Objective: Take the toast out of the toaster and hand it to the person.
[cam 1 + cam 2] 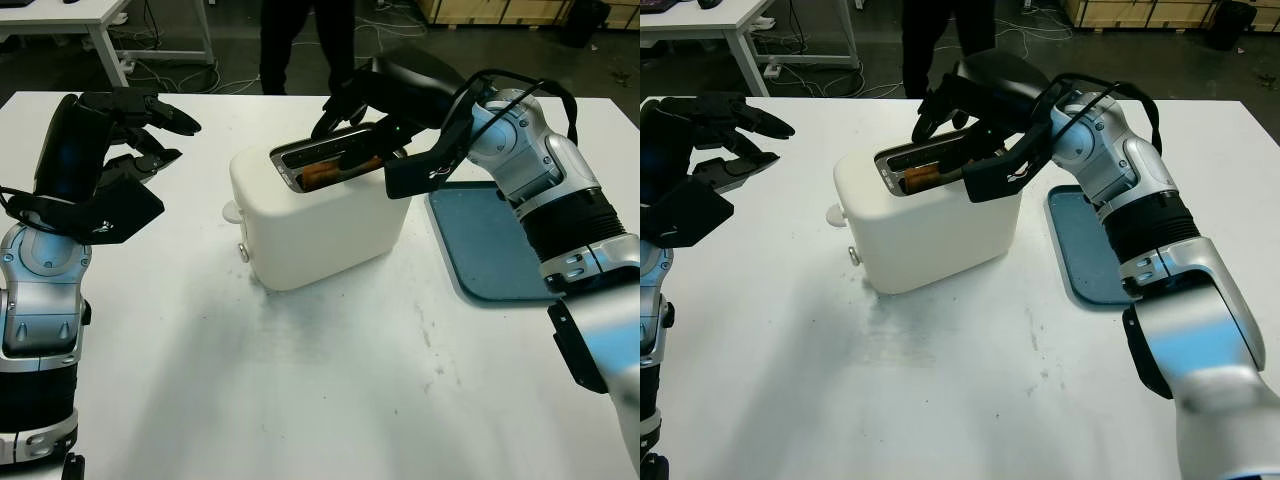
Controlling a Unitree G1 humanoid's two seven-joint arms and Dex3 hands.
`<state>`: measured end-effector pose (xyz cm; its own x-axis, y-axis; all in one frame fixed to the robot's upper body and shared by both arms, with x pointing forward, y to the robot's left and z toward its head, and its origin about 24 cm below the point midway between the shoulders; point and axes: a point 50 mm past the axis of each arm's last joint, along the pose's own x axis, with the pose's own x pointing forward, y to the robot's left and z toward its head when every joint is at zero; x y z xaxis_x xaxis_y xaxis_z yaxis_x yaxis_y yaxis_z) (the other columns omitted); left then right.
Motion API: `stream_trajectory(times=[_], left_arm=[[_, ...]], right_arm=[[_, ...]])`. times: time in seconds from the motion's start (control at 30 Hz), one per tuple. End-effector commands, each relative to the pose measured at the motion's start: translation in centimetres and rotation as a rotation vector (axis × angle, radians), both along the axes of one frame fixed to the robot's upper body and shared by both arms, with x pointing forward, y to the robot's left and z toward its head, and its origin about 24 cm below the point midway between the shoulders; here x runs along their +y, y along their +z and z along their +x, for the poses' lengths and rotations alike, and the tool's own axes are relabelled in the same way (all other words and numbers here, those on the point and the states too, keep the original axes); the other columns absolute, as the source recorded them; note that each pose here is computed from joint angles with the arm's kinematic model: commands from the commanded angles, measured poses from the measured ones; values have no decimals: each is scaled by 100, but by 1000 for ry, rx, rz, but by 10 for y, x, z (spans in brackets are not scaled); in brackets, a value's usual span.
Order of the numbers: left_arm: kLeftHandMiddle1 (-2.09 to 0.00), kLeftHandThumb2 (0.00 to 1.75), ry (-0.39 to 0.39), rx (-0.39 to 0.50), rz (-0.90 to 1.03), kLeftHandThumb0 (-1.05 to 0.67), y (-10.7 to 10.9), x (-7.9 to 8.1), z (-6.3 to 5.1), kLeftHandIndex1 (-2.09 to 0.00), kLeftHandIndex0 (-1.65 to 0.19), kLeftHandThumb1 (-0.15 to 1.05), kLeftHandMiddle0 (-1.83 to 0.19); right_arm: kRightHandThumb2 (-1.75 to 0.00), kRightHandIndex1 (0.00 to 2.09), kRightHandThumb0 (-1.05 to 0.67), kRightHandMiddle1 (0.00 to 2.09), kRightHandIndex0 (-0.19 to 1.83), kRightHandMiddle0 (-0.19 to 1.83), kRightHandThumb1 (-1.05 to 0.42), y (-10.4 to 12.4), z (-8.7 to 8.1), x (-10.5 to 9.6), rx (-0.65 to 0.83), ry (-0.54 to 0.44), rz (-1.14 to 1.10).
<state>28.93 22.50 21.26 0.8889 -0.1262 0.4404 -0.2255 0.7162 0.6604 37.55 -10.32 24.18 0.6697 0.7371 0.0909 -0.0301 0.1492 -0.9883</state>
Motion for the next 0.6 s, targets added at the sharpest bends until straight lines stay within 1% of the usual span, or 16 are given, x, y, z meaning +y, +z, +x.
stream_trajectory(times=[0.0, 0.3, 0.57], left_arm=[[-101, 0, 5, 0, -3, 6, -2, 1, -1, -53, -98, 85, -95], [-100, 0, 3, 5, -6, 8, -2, 0, -1, -53, -98, 85, -94], [-99, 0, 1, 2, -4, 7, -1, 0, -1, -52, -97, 85, -93]], right_arm=[[0, 99, -72, 3, 66, 106, -79, -2, 0, 1, 8, 3, -5], [0, 91, -71, 2, 65, 105, -78, -10, 2, 2, 35, -10, -31], [0, 91, -68, 1, 65, 103, -78, -16, 2, 3, 58, -20, -66]])
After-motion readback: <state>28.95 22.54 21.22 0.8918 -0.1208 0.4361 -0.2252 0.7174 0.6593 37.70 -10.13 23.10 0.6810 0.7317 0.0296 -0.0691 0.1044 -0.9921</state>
